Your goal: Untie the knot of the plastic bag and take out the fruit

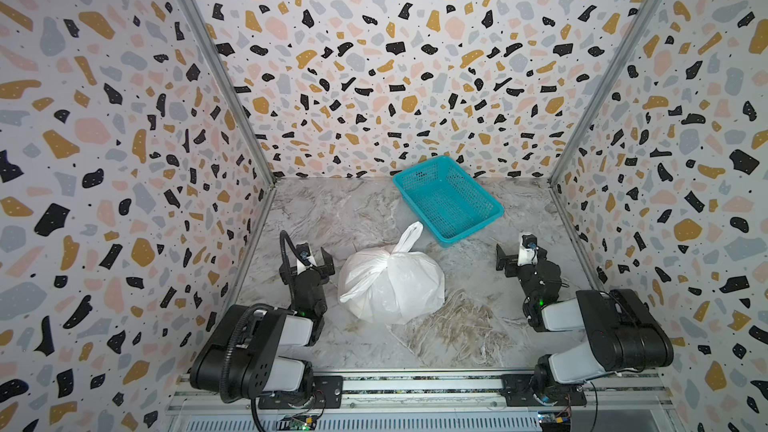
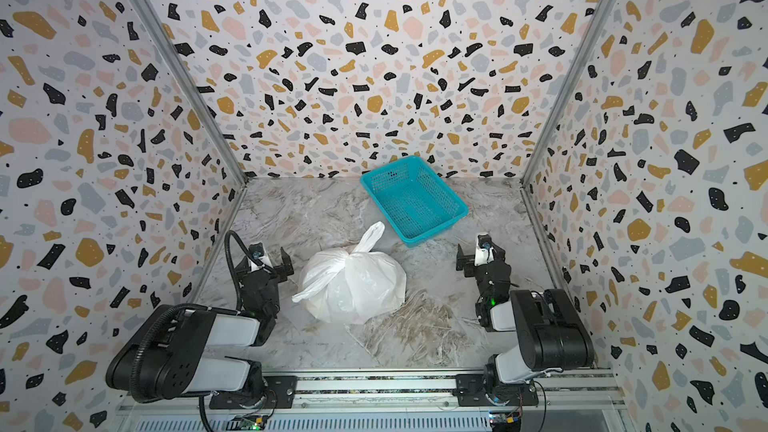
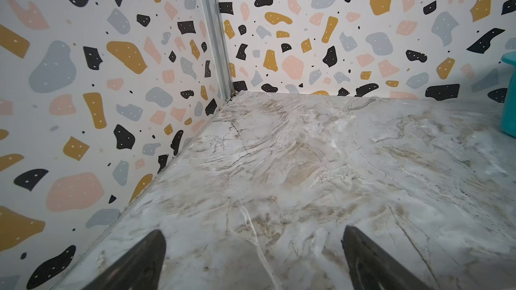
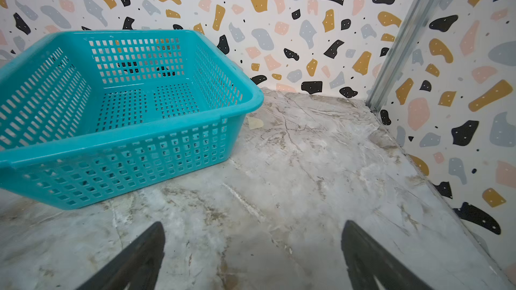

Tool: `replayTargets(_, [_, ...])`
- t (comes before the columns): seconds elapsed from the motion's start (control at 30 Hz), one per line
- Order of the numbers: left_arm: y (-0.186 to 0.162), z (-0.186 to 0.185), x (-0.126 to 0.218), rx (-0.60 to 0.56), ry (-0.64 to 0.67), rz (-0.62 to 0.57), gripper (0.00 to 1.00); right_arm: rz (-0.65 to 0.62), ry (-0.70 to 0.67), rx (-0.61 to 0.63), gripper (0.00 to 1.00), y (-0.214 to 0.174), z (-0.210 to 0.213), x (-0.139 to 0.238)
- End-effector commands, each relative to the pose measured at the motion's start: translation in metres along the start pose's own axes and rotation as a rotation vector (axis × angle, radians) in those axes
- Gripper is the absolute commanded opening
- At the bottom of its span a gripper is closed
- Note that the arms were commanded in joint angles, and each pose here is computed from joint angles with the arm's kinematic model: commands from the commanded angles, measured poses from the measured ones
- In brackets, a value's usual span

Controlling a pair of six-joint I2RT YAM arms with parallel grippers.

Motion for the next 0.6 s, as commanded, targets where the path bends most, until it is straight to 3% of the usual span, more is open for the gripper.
replayTargets(0.0, [0.0155,-0.0011,-0.0029,0.043,0.006,-0.054,0.99,-0.011,-0.001,-0.007,0.99,0.0033,-0.002,-0.0017])
replayTargets(0.57, [0.0156,-0.0019,-0.0035,0.041,0.004,-0.053,0.99,-0.014,0.007,-0.013,0.99,0.0033,-0.0023,-0.0016])
Point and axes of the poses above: each gripper's point midway between its finger pads, its own x axis back along the fingers, its own z axis along the line the jaws close on, y = z × x, the point moved 1 cm from there along x, back along the fingers, and after that the axes turned 13 degrees about x, right-handed, at the moved point
